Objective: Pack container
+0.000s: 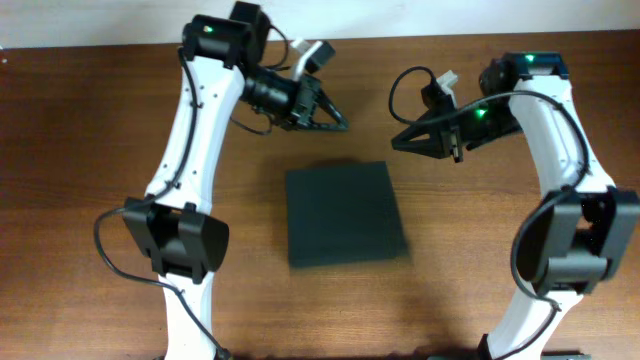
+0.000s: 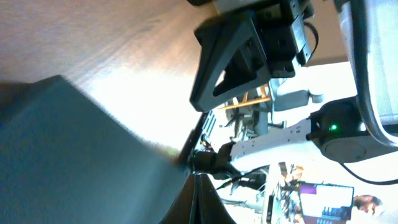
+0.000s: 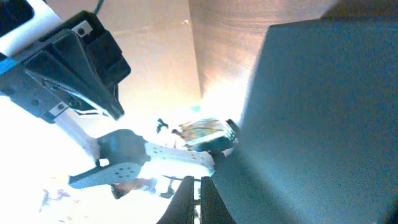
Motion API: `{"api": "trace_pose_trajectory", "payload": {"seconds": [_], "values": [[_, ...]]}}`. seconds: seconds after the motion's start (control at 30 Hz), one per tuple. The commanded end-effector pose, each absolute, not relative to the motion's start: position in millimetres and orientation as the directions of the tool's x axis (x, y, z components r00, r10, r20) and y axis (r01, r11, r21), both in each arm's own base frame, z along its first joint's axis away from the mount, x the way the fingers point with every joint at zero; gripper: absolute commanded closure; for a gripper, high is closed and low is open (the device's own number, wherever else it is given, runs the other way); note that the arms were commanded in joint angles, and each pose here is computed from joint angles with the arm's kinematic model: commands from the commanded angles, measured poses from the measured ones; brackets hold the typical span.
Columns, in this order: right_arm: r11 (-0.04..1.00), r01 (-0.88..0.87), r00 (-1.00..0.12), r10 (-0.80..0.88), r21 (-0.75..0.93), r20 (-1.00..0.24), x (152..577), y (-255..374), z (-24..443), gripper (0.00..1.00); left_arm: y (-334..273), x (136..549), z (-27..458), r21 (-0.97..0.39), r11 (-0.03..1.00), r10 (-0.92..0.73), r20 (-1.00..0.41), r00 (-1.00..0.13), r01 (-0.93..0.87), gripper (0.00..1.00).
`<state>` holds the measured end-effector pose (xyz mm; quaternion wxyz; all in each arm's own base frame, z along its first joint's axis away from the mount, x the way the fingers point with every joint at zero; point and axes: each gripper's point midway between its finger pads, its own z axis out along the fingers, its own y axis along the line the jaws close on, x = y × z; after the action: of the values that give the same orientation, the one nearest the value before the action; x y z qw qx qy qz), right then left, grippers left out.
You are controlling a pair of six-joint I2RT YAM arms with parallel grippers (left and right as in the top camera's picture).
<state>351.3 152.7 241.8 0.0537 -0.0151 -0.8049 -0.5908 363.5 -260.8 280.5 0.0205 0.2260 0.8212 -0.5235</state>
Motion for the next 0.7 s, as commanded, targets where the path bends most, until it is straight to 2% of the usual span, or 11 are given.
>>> {"api": "trace_pose_trajectory", "payload": {"seconds": [0.0,0.17,0.23,0.3,0.33,0.4,0.53,0.63,0.67], "values": [[0.345,-0.088,-0.995,-0.07,0.934,-0.068,335.7,149.2,269.4,0.96,-254.0,349.2,301.3,-0.784,0.409,0.363,-0.33,-0.871,0.467,0.98],[0.421,-0.128,-0.991,-0.08,0.898,-0.104,325.5,141.5,273.7,0.96,-225.5,357.3,298.9,-0.699,0.554,0.323,-0.32,-0.891,0.452,0.98],[0.516,-0.122,-0.992,-0.087,0.848,-0.09,319.5,133.0,266.9,0.96,-205.8,363.1,298.8,-0.649,0.63,0.286,-0.317,-0.904,0.427,0.98],[0.64,-0.103,-0.995,-0.081,0.762,-0.066,314.3,118.1,257.4,0.96,-176.5,371.0,295.2,-0.555,0.749,0.224,-0.302,-0.927,0.362,0.98],[0.767,-0.061,-0.998,-0.045,0.638,-0.041,310.1,97.0,249.3,0.96,-138.7,378.2,293.9,-0.42,0.871,0.132,-0.298,-0.946,0.253,0.98],[0.861,-0.014,-0.999,0.008,0.508,-0.043,306.0,74.8,248.1,0.96,-101.9,380.7,300.1,-0.276,0.95,0.051,-0.328,-0.943,0.148,0.98],[0.954,0.07,-0.988,0.108,0.292,-0.114,292.9,37.0,262.0,0.96,-51.0,372.6,326.8,-0.085,0.996,-0.039,-0.425,-0.904,-0.003,0.98],[0.979,0.094,-0.971,0.131,0.181,-0.202,279.5,16.9,279.7,0.96,-37.4,361.9,346.0,-0.052,0.998,-0.053,-0.479,-0.876,-0.032,0.98],[0.985,0.095,-0.955,0.132,0.145,-0.267,268.4,10.2,294.8,0.96,-32.1,353.6,358.4,-0.056,0.998,-0.065,-0.51,-0.857,-0.042,0.98]]}}
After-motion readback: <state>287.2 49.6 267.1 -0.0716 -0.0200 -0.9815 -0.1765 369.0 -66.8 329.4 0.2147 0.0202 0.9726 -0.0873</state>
